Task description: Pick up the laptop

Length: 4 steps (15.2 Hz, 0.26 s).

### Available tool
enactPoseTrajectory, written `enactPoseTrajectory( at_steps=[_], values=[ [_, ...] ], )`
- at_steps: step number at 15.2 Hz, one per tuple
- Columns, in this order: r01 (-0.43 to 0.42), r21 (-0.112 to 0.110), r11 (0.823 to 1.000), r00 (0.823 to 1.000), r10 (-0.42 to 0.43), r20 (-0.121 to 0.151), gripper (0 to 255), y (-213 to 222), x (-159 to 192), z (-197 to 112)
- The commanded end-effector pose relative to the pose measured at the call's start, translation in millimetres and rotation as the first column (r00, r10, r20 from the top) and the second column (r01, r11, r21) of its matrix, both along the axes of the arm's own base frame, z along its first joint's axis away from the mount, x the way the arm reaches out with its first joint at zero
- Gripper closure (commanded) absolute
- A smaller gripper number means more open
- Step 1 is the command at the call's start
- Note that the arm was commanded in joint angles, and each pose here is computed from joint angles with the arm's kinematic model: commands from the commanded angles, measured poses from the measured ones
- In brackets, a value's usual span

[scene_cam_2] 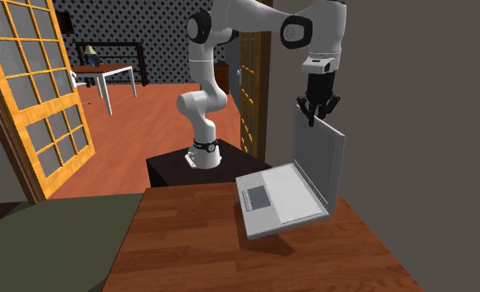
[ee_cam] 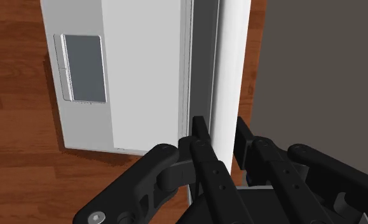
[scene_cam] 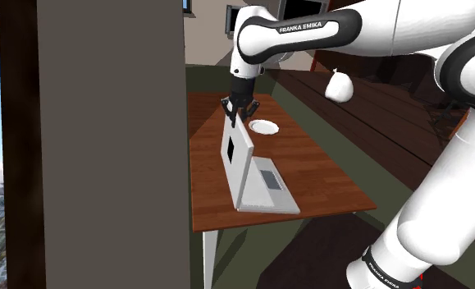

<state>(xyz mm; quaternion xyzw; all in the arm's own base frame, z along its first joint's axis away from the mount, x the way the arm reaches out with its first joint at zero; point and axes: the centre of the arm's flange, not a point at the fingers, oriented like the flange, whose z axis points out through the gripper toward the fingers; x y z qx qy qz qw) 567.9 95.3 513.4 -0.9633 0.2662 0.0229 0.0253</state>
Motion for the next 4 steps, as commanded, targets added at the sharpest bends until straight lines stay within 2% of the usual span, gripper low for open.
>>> enactPoseTrajectory(
  at_steps=[1,4],
  values=[
    [0.000,0.000,1.000,1.000,0.000,0.002,255,1.0,-0.6,11.0],
    [0.000,0.000,1.000,1.000,0.000,0.002,255,1.0,-0.6,17.1]
  ],
)
